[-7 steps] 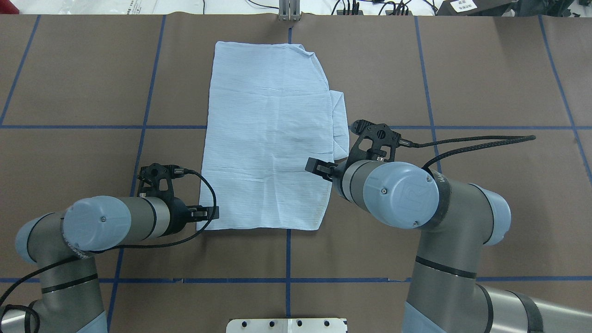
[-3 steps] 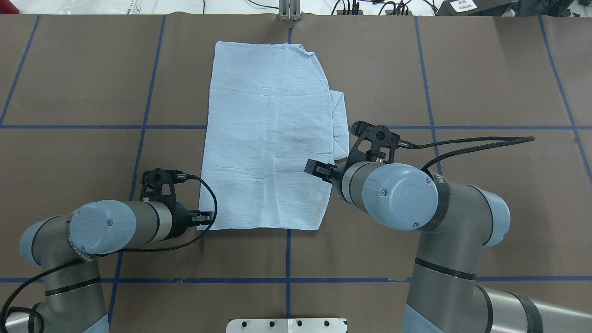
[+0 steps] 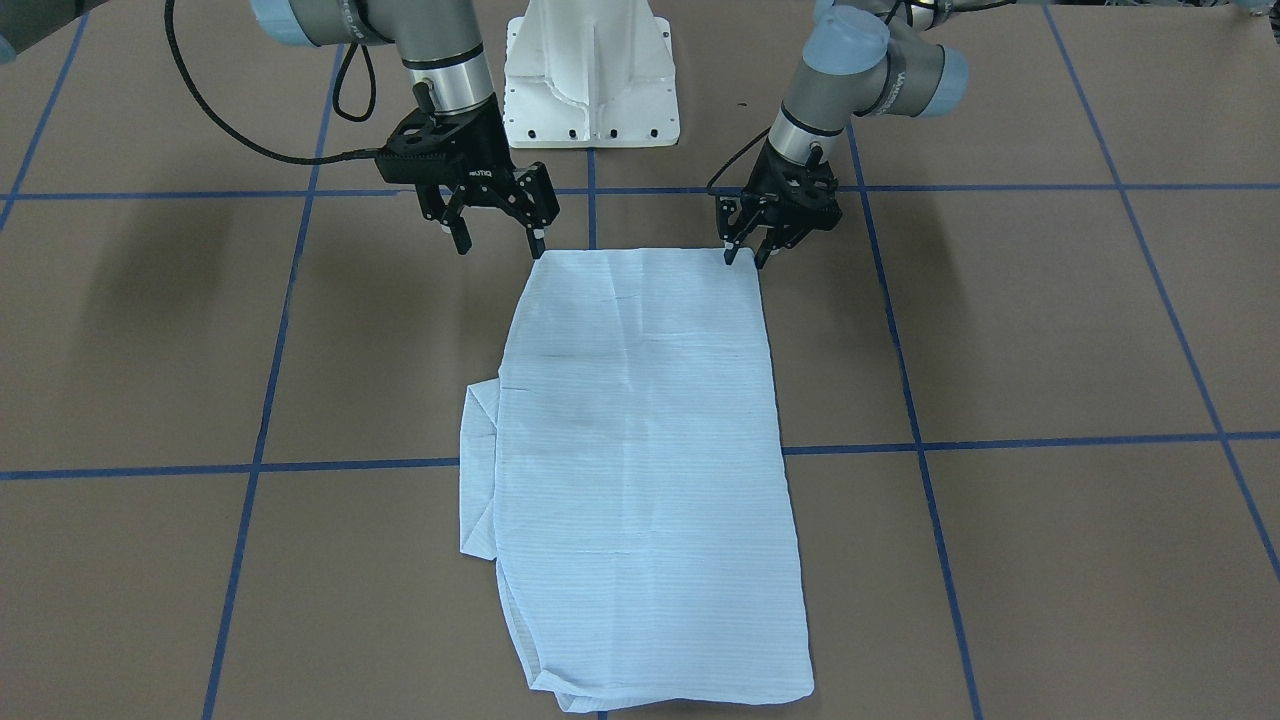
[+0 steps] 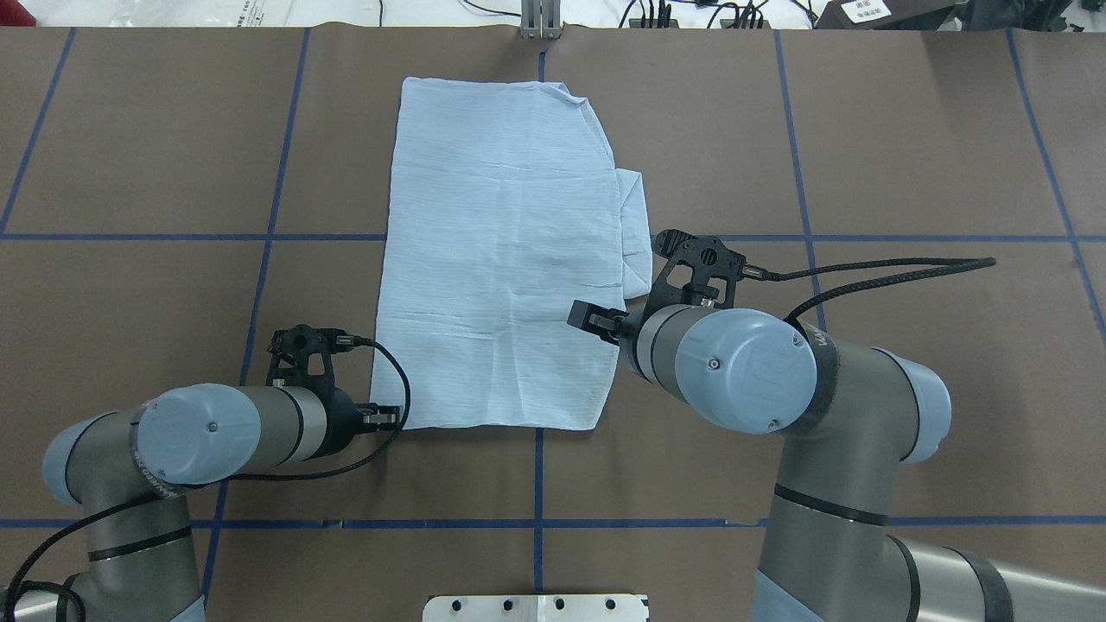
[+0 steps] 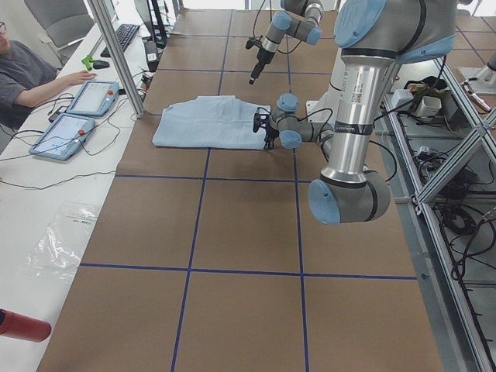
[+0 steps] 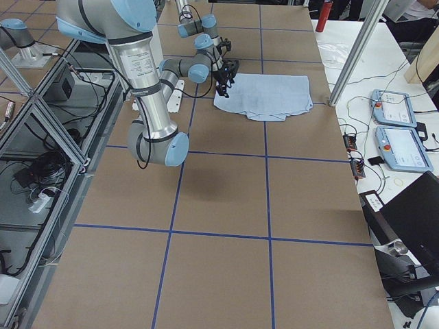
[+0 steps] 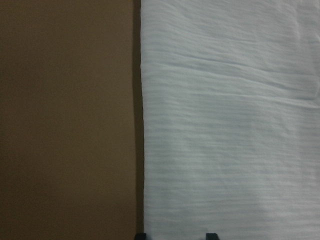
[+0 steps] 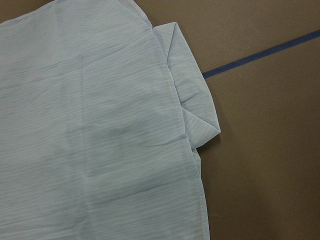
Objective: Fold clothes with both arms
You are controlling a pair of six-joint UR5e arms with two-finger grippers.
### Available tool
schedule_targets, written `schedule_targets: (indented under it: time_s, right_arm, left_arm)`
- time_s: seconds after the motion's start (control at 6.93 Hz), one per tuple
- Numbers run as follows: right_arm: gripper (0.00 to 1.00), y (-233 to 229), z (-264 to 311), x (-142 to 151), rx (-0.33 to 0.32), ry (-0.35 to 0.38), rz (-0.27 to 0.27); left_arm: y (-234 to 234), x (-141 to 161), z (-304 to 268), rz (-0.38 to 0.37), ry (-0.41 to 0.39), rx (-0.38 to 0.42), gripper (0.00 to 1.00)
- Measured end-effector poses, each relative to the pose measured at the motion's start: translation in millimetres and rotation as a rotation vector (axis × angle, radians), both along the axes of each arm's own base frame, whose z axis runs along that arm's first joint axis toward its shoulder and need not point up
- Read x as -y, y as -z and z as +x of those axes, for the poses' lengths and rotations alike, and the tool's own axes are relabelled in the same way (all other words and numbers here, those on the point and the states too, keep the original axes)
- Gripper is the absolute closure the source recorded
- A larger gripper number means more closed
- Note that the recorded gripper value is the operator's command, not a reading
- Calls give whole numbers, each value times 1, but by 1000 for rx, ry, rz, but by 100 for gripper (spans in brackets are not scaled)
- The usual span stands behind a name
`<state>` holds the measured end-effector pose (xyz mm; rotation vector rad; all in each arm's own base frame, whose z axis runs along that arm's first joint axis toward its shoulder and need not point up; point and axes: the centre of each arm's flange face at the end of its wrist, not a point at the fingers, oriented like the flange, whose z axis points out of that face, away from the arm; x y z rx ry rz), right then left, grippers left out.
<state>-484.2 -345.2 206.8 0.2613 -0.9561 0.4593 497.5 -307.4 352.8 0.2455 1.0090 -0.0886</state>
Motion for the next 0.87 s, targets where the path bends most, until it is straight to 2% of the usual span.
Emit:
schedule_targets:
  time_s: [0.87]
  right_arm:
    - [0,0,-3,-4,-1,1,3]
  left_arm:
    - [5,0,7,-11,-5,34,46]
